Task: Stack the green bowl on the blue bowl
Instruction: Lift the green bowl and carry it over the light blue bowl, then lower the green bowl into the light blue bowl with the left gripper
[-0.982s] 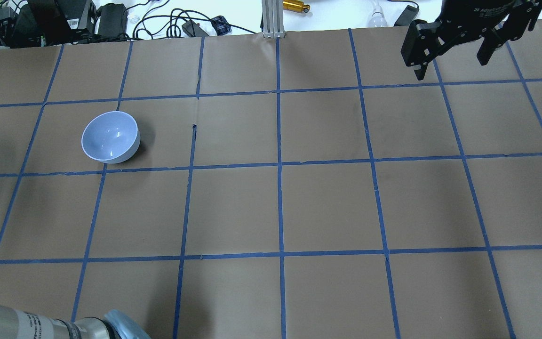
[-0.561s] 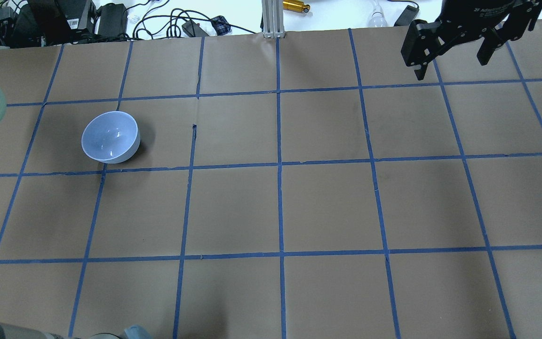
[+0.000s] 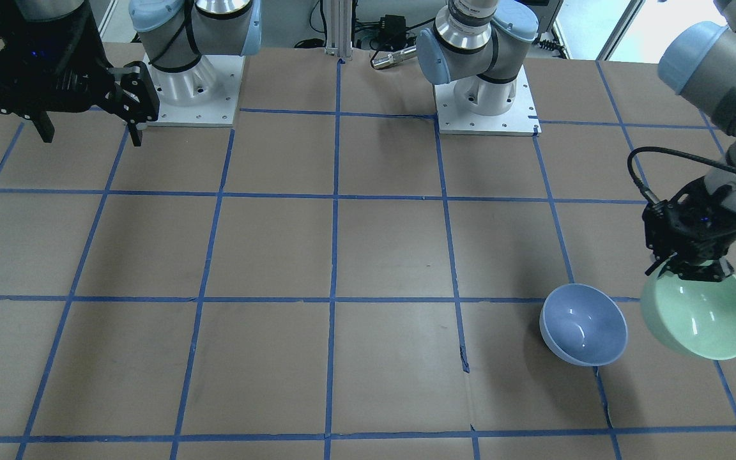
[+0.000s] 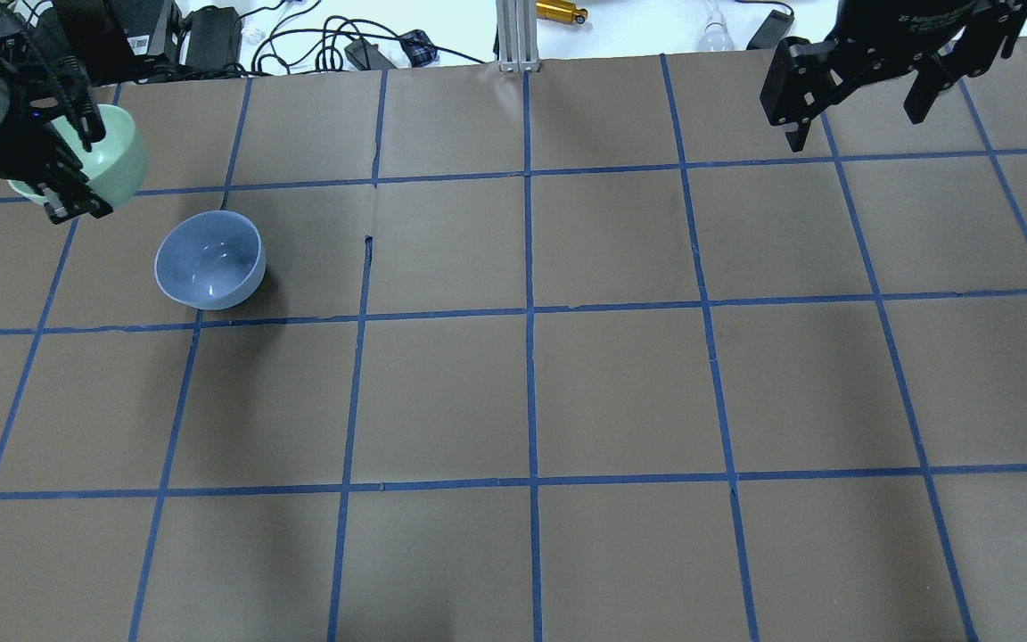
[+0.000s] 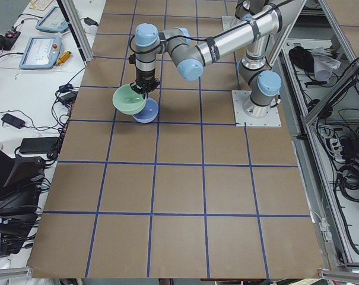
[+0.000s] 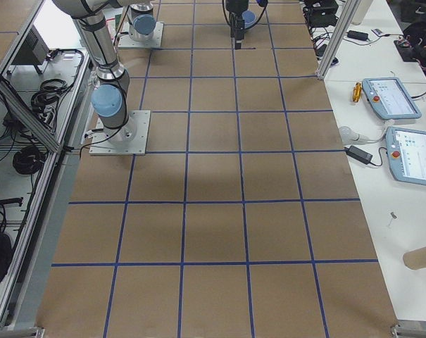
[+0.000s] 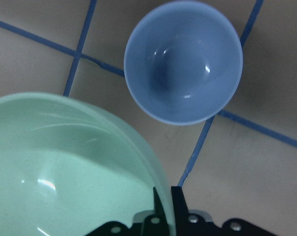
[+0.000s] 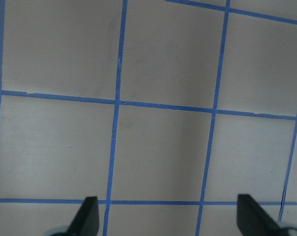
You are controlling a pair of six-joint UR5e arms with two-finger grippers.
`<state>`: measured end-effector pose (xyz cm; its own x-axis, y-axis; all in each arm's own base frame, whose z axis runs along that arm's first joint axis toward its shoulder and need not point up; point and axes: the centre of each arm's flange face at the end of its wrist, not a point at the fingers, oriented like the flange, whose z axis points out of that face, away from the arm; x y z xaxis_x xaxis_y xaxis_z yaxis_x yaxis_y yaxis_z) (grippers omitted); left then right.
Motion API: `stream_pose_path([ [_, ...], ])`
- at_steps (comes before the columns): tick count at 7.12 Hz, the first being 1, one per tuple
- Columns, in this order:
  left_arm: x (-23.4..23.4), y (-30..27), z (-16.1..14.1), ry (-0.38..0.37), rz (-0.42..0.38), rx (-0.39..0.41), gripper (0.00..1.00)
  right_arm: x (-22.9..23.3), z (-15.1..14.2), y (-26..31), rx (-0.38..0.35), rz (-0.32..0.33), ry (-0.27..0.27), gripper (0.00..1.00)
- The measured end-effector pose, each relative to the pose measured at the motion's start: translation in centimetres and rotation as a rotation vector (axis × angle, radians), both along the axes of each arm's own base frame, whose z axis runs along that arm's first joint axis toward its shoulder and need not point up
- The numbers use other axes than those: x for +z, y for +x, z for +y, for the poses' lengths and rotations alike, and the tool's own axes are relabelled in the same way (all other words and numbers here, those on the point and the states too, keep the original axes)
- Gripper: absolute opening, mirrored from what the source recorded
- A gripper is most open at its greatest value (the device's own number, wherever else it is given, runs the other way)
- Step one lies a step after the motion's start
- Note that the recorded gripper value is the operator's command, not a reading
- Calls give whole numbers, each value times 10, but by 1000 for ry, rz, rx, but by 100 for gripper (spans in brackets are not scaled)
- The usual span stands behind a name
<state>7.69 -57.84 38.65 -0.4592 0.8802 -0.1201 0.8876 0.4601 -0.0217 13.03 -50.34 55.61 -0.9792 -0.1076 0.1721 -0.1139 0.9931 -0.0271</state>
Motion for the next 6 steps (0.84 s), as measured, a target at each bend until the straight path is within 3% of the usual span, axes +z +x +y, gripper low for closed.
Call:
stream_pose_path([
  [2,-28,-39,3,23,24,71,0,0,0,0,0,0,0,100],
  [6,-82,-45,13,9,-28,95,0,0,0,0,1,0,0,100],
])
